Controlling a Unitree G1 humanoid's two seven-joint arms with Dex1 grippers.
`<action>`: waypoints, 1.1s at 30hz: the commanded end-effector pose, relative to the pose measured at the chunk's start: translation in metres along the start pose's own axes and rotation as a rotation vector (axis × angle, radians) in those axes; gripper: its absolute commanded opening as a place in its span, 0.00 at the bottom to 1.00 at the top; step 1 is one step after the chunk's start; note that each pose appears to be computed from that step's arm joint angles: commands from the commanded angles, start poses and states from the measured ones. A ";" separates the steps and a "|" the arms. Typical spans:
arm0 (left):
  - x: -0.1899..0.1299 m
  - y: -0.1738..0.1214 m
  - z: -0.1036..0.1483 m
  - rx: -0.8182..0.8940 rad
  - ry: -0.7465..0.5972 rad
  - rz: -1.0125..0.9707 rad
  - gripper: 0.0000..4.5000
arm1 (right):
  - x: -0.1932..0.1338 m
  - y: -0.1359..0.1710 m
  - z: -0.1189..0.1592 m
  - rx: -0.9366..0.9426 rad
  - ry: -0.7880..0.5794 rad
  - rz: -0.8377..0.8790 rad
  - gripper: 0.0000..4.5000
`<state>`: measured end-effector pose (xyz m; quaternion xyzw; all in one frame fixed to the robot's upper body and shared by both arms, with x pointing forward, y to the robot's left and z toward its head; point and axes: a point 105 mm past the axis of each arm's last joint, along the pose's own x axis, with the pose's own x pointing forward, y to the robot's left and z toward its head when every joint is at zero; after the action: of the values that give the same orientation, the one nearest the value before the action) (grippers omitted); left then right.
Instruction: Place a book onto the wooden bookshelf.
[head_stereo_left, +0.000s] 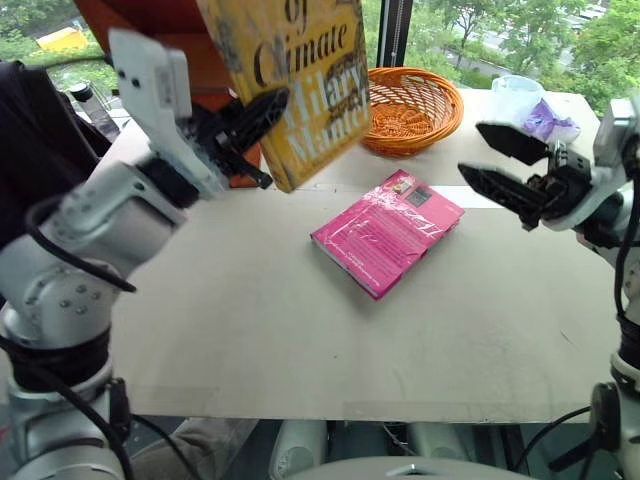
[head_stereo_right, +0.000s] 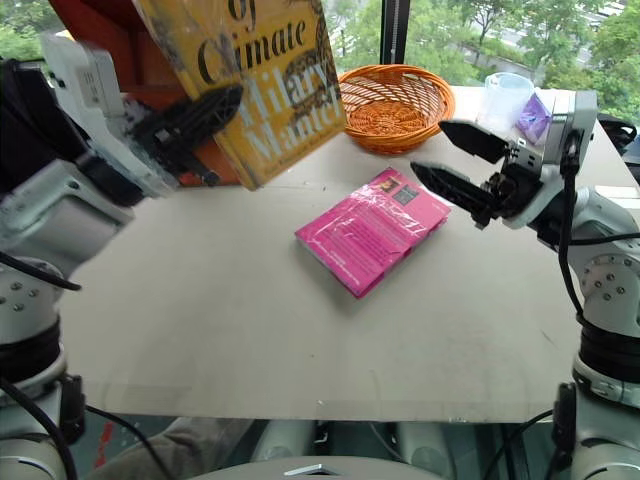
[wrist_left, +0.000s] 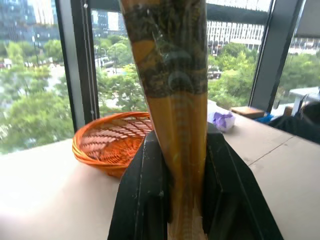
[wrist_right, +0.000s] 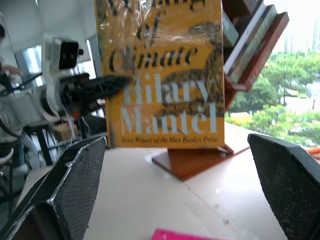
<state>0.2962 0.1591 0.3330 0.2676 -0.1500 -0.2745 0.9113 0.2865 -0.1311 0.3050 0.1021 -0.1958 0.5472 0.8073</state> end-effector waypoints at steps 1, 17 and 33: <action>-0.007 0.040 0.002 0.541 0.162 0.067 0.05 | 0.006 -0.002 0.018 0.022 -0.097 0.021 1.00; -0.011 0.130 -0.058 1.010 0.648 -0.056 0.05 | 0.011 -0.001 0.010 -0.005 -0.099 -0.022 1.00; -0.026 0.173 -0.092 1.039 0.930 -0.045 0.32 | 0.007 0.001 0.007 -0.048 -0.098 -0.040 1.00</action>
<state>0.3928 0.3172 0.3450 0.7614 0.1357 -0.0730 0.6297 0.2962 -0.1268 0.3042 0.1314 -0.2191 0.5170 0.8169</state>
